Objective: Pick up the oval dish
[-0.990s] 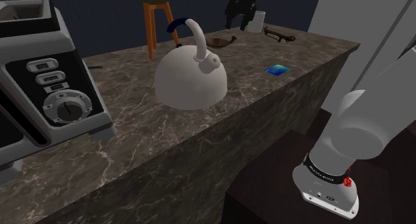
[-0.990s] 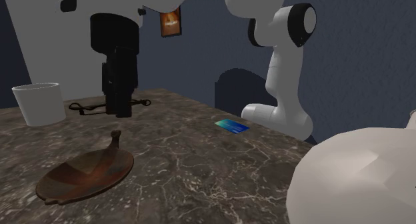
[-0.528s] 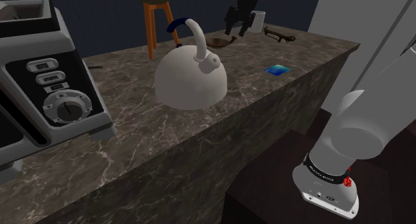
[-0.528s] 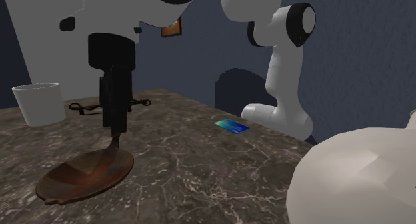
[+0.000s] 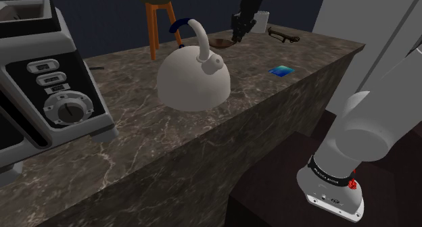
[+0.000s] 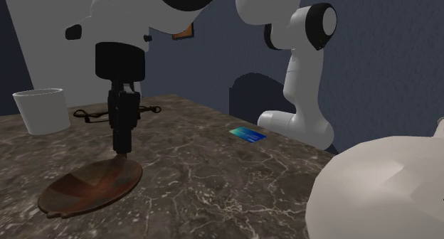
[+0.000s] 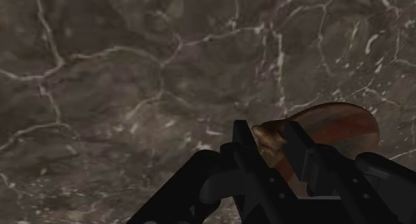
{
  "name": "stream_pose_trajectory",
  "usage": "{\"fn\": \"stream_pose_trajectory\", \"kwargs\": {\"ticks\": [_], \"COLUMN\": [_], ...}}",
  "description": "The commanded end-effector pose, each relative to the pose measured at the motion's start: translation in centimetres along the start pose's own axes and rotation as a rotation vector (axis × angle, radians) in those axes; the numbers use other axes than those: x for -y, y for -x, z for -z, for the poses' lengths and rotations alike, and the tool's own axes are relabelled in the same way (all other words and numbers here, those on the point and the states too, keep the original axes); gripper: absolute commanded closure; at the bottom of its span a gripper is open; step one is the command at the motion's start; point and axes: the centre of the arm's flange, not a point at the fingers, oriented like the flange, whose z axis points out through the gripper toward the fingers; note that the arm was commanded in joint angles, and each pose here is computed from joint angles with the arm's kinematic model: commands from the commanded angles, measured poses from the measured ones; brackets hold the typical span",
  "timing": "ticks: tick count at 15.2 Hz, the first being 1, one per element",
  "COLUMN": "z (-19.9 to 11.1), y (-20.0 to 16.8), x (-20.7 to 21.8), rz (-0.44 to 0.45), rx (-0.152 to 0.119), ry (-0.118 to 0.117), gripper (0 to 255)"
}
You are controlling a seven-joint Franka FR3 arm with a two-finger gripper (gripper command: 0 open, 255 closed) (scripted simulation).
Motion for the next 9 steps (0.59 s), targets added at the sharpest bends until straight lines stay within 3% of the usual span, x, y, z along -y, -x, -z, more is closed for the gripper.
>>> {"fn": "stream_pose_trajectory", "kwargs": {"ticks": [1, 4, 9], "z": [0.0, 0.0, 2.5], "y": [0.0, 0.0, -0.5], "x": [0.0, 0.0, 0.6], "rz": [0.000, 0.000, 0.000], "rx": [0.001, 0.001, 0.001], "ry": [0.000, 0.000, 0.000], "gripper": [255, 255, 255]}}
